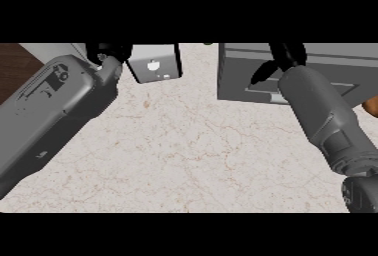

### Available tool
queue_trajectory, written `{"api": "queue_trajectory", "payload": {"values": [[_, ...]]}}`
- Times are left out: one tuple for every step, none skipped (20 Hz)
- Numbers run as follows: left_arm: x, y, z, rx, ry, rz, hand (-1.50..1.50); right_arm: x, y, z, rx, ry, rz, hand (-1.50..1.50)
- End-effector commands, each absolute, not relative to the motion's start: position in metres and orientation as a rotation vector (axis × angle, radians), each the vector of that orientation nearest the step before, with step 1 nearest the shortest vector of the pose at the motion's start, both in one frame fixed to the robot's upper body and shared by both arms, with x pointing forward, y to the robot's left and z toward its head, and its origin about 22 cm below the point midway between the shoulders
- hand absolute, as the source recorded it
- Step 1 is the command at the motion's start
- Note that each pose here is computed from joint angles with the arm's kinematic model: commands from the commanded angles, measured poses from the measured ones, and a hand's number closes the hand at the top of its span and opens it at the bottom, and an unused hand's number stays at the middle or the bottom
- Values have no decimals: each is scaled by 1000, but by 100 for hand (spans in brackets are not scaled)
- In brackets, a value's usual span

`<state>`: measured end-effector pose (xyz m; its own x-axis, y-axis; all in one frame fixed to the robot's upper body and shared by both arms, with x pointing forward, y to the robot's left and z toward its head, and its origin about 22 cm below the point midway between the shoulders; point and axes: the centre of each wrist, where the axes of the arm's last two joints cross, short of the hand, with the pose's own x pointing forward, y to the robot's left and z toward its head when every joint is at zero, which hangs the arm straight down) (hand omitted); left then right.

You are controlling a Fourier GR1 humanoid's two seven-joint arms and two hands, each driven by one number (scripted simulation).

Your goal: Pick up the can, place it into the drawer and close the drawer

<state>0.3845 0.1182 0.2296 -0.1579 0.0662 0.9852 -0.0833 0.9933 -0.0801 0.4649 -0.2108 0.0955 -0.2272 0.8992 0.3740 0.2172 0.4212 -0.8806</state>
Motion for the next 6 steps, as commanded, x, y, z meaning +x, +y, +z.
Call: {"api": "queue_trajectory", "payload": {"values": [[382, 122, 228, 24, -1716, 137, -150, 473, -187, 119, -744, -1819, 555, -150], [384, 129, 226, 34, -1718, 135, -150, 473, -181, 120, -727, -1835, 551, -150], [380, 130, 235, 22, -1732, 136, -150, 473, -200, 120, -728, -1841, 522, -150], [380, 132, 226, 38, -1733, 125, -150, 473, -193, 122, -708, -1851, 521, -150], [379, 123, 227, 15, -1709, 138, -150, 471, -201, 115, -706, -1848, 541, -150], [379, 123, 233, 5, -1720, 133, -150, 475, -191, 129, -677, -1855, 513, -150]]}}
